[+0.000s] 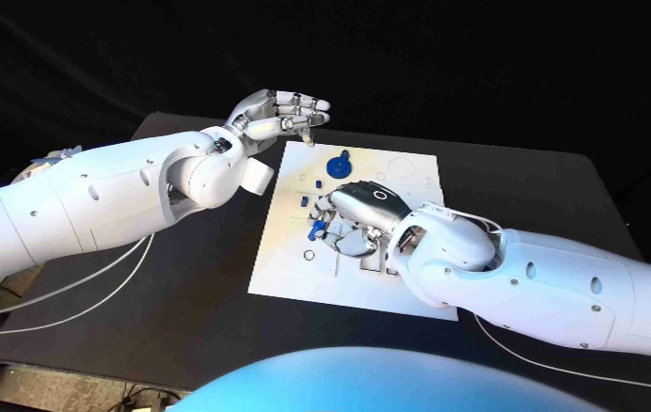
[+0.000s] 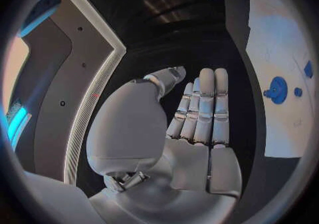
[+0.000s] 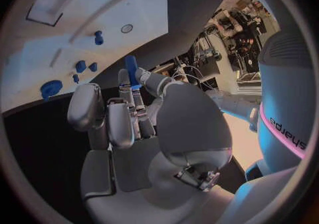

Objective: Assemble the parts on the task board

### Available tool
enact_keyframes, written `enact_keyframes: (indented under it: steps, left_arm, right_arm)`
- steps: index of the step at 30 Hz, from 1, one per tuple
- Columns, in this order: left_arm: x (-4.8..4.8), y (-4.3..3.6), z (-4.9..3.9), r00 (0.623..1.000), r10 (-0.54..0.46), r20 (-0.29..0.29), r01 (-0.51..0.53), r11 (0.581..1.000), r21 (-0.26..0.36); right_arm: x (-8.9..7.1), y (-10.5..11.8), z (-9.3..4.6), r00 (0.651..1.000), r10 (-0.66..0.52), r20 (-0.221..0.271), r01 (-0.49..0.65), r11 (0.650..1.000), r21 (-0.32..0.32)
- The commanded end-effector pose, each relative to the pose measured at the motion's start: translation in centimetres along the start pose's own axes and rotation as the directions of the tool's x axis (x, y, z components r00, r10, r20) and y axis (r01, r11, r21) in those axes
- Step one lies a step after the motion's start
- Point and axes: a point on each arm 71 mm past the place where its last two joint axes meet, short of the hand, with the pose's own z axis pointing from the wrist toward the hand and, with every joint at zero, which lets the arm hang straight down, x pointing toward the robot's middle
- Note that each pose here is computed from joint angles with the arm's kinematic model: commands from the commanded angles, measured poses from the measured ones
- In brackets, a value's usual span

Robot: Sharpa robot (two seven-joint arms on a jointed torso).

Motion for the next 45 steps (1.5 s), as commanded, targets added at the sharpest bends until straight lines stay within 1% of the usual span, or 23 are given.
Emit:
enact_keyframes:
  steps: [1, 9, 18, 31, 45]
  left_arm:
    - [0.19, -0.08, 0.09, 1.0, -0.008, -0.006, 0.008, 1.0, 0.007]
    - [0.35, -0.1, 0.14, 1.0, -0.01, -0.01, 0.01, 1.0, 0.007]
    - [0.48, -0.06, 0.26, 1.0, -0.011, -0.014, 0.012, 1.0, 0.007]
    - [0.52, -0.05, 0.28, 1.0, -0.013, -0.016, 0.013, 1.0, 0.007]
    - [0.45, -0.05, 0.24, 1.0, -0.012, -0.015, 0.012, 1.0, 0.006]
  right_arm:
    - [0.8, 0.2, 0.3, 1.0, -0.011, -0.013, 0.011, 0.999, -0.03]
    - [2.6, 0.2, 1.1, 0.999, -0.013, -0.046, 0.011, 0.999, -0.036]
    - [3.6, 0.0, 1.3, 0.997, -0.02, -0.079, 0.018, 1.0, -0.025]
    - [4.3, -0.5, 1.4, 0.993, -0.031, -0.117, 0.03, 1.0, -0.005]
    - [4.6, -1.1, 1.3, 0.988, -0.06, -0.143, 0.064, 0.998, 0.024]
